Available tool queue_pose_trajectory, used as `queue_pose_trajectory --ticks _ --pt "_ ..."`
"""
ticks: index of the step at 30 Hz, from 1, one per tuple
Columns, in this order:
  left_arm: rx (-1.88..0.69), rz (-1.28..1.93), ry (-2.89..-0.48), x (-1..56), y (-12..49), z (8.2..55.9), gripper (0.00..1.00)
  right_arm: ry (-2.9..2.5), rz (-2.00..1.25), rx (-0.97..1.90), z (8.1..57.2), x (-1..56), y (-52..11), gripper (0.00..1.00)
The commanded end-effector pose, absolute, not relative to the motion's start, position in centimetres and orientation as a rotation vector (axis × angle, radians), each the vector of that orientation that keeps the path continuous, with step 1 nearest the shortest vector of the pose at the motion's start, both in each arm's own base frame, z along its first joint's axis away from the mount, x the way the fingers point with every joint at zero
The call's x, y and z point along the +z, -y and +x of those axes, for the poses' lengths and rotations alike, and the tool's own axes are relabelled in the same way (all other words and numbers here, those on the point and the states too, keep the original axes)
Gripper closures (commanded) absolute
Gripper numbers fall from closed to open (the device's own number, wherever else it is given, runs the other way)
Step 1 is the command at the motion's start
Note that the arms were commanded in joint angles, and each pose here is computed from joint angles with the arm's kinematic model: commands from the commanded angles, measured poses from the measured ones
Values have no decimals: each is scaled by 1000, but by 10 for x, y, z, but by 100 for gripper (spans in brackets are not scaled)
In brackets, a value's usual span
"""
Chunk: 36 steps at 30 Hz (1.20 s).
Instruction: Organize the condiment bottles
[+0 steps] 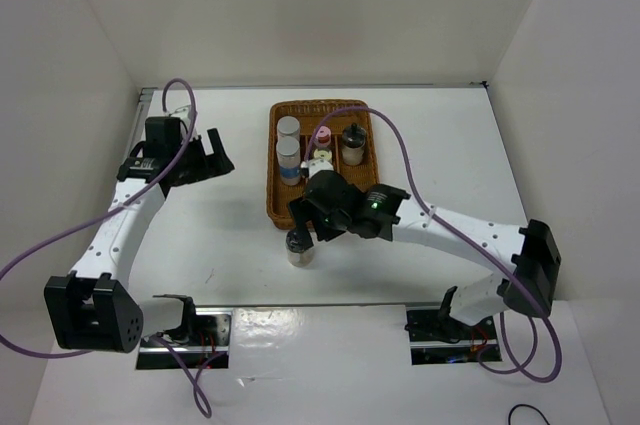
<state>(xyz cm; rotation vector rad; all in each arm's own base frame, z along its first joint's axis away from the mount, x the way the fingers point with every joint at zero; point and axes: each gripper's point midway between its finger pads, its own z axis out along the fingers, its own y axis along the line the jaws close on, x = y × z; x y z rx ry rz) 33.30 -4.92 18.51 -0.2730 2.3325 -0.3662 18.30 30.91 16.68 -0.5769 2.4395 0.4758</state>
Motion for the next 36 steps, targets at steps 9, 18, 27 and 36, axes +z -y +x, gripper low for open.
queue_pose_trajectory --ticks 9,18,27,36 --pt "-386 -286 -2334 186 51 326 0 -2360 -614 487 200 167 -350 20" --pt "-385 -289 -2346 183 51 334 0 -2337 -614 443 213 166 -360 32" --pt "-379 -282 -2365 177 50 336 0 -2353 -638 430 214 157 -363 43" --pt "-379 -282 -2365 175 50 338 0 -2384 -657 408 211 144 -361 55"
